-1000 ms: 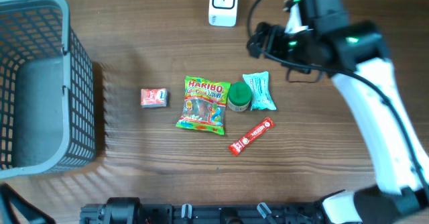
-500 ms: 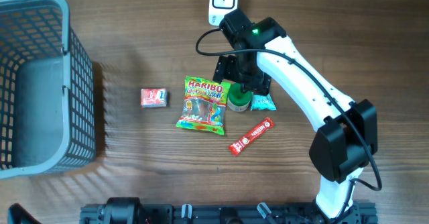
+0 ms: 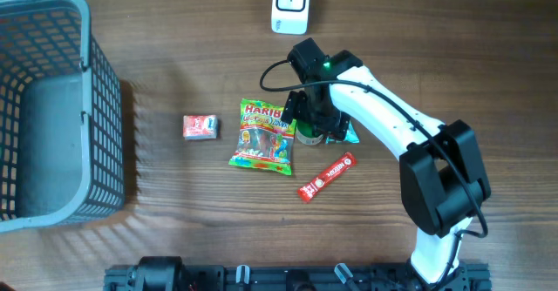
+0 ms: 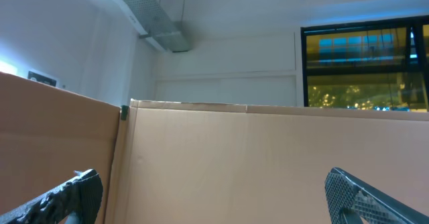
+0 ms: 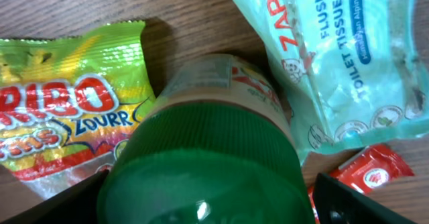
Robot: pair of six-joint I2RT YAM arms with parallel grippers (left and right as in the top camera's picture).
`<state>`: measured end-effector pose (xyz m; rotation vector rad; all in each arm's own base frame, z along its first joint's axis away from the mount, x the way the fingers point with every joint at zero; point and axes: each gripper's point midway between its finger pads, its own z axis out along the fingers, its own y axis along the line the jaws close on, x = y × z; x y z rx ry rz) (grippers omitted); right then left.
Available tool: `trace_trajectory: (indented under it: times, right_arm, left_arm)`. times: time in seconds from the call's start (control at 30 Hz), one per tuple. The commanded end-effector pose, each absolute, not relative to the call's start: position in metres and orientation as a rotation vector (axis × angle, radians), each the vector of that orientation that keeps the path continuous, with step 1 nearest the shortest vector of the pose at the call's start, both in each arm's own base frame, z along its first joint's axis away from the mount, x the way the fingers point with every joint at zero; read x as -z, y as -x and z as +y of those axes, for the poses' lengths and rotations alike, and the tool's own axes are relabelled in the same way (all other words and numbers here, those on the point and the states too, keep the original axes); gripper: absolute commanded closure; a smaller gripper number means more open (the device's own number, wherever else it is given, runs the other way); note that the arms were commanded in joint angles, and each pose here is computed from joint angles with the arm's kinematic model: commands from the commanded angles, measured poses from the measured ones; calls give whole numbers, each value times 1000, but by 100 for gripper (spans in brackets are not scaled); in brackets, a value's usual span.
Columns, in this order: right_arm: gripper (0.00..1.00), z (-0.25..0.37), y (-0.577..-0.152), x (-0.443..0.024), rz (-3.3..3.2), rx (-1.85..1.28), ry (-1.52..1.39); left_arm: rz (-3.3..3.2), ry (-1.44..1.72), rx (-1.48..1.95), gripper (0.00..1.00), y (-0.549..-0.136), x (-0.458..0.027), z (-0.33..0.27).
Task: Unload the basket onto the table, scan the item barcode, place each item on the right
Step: 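Grasp the green-lidded jar with the right gripper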
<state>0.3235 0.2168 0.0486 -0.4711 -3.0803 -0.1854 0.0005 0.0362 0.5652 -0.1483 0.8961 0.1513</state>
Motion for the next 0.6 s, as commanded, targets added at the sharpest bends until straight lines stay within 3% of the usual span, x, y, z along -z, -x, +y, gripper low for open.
trace_trajectory:
  times: [0.0,0.33,0.47,0.57]
  right_arm:
    - [7,221,-332,-33,-3098,204,472]
    - [23,215,-340,4,-3127,93,335]
    - [36,213,-352,4,-3194,72,249]
    - [36,212,-350,4,-3190,64,203]
  left_arm:
    - [881,168,-151,0,5,-565,39]
    - [874,169,-151,0,6,-566,39]
    - [874,169,-151,0,6,-566,39]
    - [875,172,-152,0,6,-566,39]
